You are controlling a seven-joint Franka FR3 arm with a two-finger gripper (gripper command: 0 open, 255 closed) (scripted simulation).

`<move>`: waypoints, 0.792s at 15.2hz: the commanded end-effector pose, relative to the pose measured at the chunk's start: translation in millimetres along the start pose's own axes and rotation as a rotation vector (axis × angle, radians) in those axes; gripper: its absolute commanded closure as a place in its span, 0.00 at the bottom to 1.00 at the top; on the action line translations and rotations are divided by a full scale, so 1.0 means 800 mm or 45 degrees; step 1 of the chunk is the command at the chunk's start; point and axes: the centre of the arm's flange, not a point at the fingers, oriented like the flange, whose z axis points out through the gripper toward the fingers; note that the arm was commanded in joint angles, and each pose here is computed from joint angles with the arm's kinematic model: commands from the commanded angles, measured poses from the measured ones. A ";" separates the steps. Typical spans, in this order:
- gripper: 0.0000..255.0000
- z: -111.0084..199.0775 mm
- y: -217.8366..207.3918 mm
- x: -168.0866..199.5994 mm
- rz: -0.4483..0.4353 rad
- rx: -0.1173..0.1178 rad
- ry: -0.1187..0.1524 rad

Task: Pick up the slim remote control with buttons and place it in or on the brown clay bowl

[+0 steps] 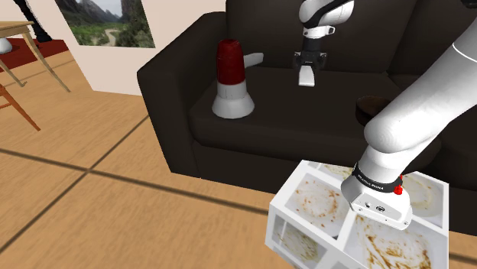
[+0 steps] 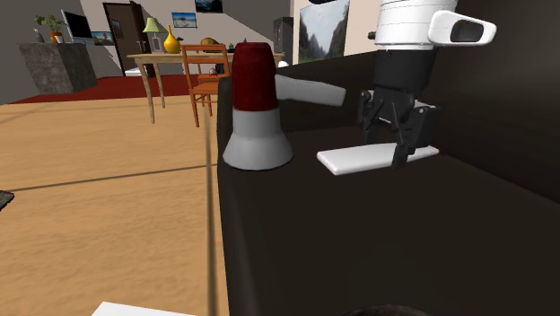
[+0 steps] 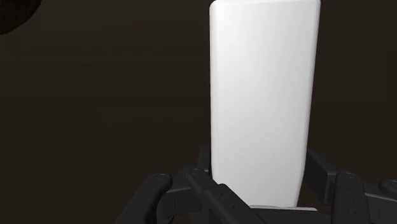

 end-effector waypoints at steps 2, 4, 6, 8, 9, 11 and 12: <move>1.00 -0.019 -0.002 0.000 0.000 0.000 0.000; 1.00 -0.032 -0.002 0.000 0.000 0.000 0.000; 1.00 -0.045 -0.002 0.000 0.000 0.000 0.000; 1.00 -0.059 -0.002 -0.001 0.000 0.000 0.000; 1.00 -0.065 -0.002 -0.001 0.000 0.000 0.000; 1.00 -0.072 -0.002 -0.001 0.000 0.000 0.000; 1.00 -0.072 0.013 -0.009 0.000 0.000 0.000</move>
